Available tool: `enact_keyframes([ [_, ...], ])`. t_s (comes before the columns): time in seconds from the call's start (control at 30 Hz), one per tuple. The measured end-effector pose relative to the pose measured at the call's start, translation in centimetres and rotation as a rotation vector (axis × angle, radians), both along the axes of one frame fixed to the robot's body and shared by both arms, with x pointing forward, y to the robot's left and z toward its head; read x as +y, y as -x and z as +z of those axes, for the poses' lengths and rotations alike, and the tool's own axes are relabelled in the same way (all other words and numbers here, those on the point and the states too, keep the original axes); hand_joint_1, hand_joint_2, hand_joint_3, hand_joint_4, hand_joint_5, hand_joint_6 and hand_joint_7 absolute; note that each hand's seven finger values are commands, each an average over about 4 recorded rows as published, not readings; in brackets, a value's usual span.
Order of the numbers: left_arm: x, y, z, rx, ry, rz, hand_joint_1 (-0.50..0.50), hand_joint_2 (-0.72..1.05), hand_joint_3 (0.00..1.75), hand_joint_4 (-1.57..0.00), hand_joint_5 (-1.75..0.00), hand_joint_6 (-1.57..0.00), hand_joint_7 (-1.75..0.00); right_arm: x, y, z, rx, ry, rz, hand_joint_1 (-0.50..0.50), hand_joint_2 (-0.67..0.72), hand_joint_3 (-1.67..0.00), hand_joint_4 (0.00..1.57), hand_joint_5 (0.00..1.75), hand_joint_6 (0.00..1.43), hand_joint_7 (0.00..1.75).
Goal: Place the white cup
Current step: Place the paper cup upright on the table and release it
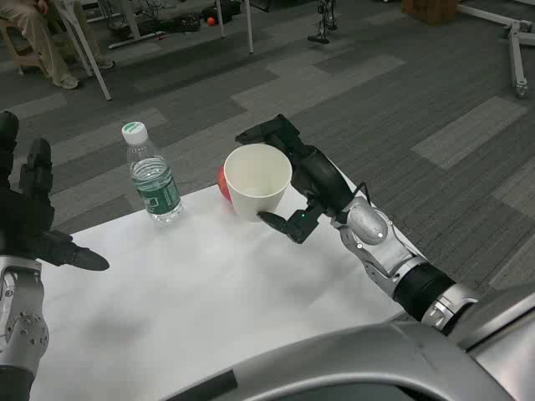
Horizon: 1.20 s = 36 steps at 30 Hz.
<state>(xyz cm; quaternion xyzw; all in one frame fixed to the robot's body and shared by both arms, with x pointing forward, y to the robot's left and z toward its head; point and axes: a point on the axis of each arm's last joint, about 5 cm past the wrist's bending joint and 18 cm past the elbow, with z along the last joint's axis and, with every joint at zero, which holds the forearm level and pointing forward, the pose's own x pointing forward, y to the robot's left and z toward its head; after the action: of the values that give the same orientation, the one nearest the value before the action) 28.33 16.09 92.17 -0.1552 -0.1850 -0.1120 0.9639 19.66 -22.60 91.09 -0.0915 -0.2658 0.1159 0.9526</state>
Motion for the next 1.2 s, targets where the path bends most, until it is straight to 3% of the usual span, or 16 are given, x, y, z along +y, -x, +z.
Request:
enact_keyframes([
  [0.23, -0.62, 0.04, -0.45, 0.020, 0.009, -0.026, -0.37, -0.55, 0.09, 0.00, -0.21, 0.00, -0.42, 0.53, -0.70, 0.48, -0.026, -0.009, 0.019, -0.17, -0.41, -1.51, 0.91, 1.55, 0.86, 1.33],
  [1.2, -0.66, 0.05, -0.50, 0.023, 0.008, -0.028, -0.37, -0.55, 0.09, 0.00, -0.21, 0.00, -0.42, 0.50, -0.70, 0.39, -0.022, -0.008, 0.018, -0.17, -0.41, -1.51, 0.91, 1.55, 0.87, 1.36],
])
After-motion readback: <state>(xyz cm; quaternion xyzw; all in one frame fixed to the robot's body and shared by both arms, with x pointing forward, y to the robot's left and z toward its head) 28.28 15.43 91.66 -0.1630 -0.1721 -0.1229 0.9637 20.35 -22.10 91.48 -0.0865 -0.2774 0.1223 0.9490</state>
